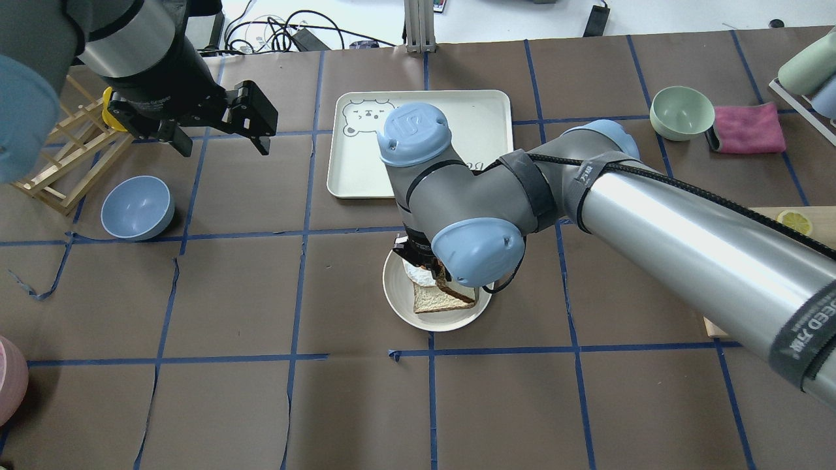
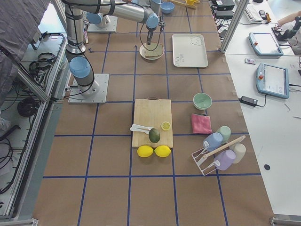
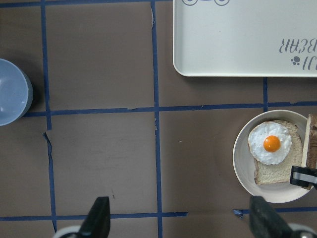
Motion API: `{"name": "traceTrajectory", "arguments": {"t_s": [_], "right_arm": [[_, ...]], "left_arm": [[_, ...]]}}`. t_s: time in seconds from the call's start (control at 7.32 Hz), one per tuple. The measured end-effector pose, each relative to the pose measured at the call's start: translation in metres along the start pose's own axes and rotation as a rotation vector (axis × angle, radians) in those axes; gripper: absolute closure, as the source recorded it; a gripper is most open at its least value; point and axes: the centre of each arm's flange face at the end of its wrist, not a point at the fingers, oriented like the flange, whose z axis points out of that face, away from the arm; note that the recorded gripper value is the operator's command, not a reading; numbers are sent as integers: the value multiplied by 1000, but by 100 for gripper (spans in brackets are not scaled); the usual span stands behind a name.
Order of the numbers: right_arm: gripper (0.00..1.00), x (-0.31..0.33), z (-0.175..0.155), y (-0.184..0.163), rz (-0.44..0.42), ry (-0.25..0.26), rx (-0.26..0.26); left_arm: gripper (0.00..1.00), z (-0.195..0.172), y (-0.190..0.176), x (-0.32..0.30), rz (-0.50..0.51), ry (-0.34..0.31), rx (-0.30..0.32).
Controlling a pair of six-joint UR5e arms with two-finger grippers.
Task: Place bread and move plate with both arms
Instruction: 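Carry the bread with the right gripper over the egg toast on the plate, then release the bread onto the egg and raise the right gripper away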
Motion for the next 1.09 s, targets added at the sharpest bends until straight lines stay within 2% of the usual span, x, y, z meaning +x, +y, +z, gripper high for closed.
{"name": "traceTrajectory", "arguments": {"t_s": [0.14,0.41,0.68,0.96,1.09], "right_arm": [[0,0,1,0,10,-2,10],[0,2,-20,-11,27,-51,64],[0,26,-71,-43,10,-74,82],[0,87,-134,-101,-79,-67,62],[0,117,-159,-122,-132,-68,65]], "left_arm": [[0,0,0,0,0,0,0],[0,0,0,0,2,1,-1],[0,-1,-4,-1,17,3,3],[0,5,-7,1,18,8,-9],[0,20,-6,4,18,11,-40]]}}
